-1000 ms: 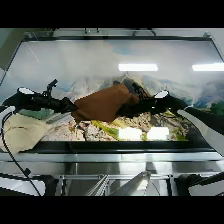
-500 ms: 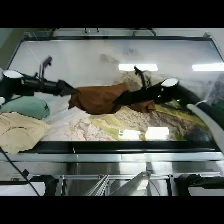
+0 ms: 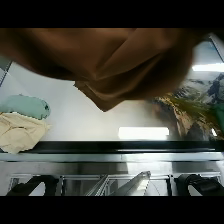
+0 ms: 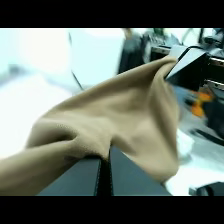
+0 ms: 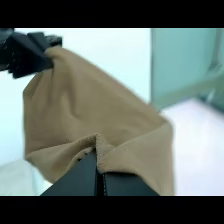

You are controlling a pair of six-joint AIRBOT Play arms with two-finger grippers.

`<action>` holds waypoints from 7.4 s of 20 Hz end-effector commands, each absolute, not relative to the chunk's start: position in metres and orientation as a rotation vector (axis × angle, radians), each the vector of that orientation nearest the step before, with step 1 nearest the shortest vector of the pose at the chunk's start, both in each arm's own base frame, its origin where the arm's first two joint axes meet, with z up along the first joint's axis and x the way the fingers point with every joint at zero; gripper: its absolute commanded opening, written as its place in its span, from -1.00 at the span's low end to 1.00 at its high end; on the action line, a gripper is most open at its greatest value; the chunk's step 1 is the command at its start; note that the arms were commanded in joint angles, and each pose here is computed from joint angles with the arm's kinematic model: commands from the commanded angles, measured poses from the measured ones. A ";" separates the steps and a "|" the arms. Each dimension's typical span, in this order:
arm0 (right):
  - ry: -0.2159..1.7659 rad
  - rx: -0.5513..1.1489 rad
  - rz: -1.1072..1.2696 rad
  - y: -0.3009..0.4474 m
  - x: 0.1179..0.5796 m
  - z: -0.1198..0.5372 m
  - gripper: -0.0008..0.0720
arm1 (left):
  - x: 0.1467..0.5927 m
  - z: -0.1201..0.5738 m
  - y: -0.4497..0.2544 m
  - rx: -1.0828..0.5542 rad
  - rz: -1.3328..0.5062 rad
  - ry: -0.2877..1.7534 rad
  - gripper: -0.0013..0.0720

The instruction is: Fold the shirts.

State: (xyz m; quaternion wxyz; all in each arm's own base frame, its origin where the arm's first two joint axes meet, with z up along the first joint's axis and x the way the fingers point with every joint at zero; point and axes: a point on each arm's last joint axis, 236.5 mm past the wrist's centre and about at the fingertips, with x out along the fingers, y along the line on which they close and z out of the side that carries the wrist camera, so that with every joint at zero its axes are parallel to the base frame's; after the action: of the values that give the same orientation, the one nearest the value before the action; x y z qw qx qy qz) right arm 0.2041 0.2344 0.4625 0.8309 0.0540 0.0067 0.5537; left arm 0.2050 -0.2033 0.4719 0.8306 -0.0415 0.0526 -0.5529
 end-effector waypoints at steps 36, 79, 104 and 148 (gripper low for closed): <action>1.550 0.696 0.714 0.188 0.249 -0.105 0.07 | 0.323 -0.080 -0.201 -0.490 -0.841 1.668 0.93; 0.156 0.092 0.950 0.173 0.325 0.464 -0.93 | 0.263 0.412 -0.252 -0.263 -1.172 0.462 -0.89; 1.452 0.340 1.162 0.284 0.351 -0.007 0.24 | 0.409 -0.030 -0.068 -0.584 -0.657 1.559 0.96; 0.443 0.120 0.336 0.011 0.495 0.240 -0.93 | 0.405 0.206 -0.040 -0.461 -0.649 0.762 -0.92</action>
State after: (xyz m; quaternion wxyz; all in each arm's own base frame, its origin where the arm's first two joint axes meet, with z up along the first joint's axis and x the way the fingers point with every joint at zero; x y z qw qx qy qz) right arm 0.4992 0.0101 0.2160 0.9518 0.0649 0.2505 0.1649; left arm 0.4071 -0.0303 0.1691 0.8337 -0.2241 0.4168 -0.2845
